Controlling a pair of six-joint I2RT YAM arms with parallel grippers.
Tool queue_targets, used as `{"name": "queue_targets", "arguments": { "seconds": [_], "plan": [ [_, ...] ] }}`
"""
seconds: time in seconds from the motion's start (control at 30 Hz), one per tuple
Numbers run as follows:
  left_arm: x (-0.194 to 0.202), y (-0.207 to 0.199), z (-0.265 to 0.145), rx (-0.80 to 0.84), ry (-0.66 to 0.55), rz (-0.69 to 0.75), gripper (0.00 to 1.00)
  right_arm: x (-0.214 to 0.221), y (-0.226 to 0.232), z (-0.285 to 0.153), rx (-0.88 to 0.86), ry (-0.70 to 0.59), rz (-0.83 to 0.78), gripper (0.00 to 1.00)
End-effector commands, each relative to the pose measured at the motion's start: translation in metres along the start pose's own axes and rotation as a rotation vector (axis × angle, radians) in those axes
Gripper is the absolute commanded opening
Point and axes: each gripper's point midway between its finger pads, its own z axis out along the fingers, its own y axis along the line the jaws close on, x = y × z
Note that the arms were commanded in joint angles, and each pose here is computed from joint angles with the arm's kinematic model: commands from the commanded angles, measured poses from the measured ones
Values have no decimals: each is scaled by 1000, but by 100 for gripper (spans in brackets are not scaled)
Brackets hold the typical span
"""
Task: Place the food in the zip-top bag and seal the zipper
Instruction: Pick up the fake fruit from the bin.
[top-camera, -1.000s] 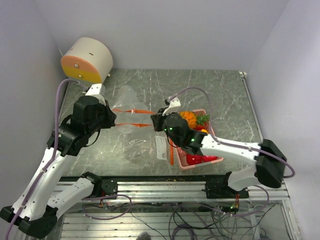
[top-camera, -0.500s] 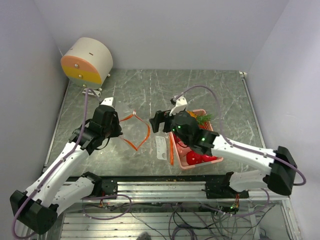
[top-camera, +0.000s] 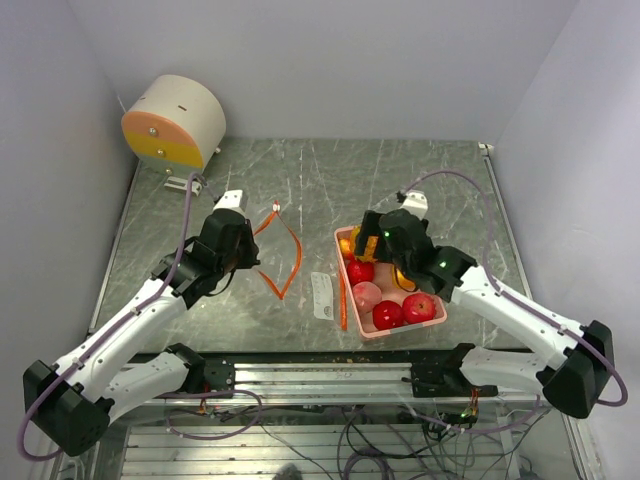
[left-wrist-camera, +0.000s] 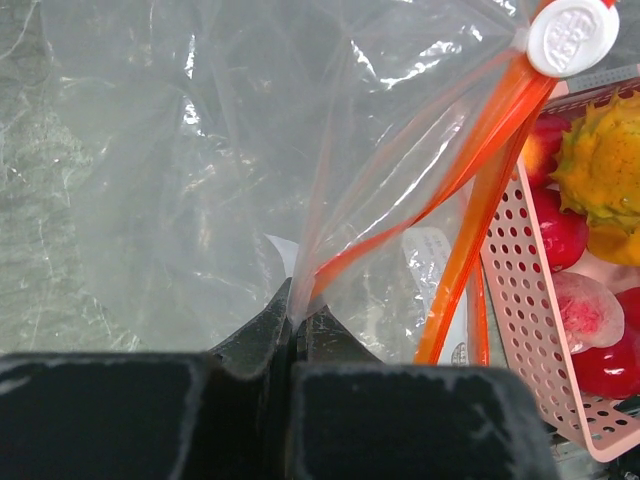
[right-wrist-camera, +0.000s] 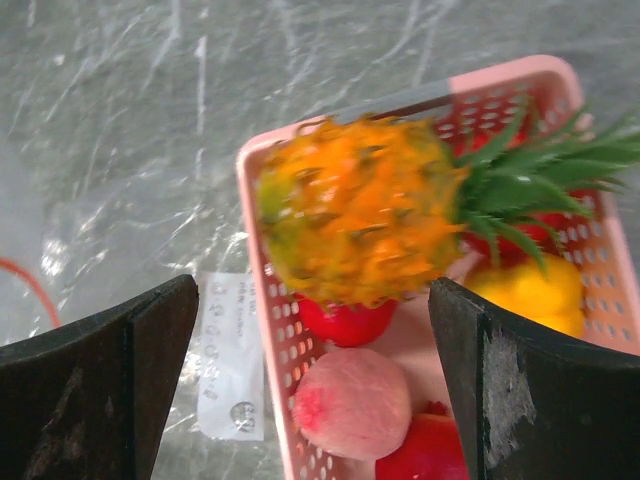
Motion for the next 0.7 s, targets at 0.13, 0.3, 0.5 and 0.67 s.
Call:
{"name": "queue_targets", "arguments": {
  "seconds": [0.13, 0.3, 0.5, 0.67],
  "plan": [
    [-16, -9, -4, 30, -68, 7, 7, -10, -35, -1, 41, 43, 186, 100],
    [-17, -8, -9, 33, -75, 11, 7, 7, -21, 2, -45, 161, 61, 99],
    [-15, -8, -9, 40, -72, 12, 7, 53, -28, -14, -106, 320, -8, 95],
    [-15, -6, -10, 33, -74, 11, 7, 88, -29, -17, -171, 401, -17, 94]
  ]
}}
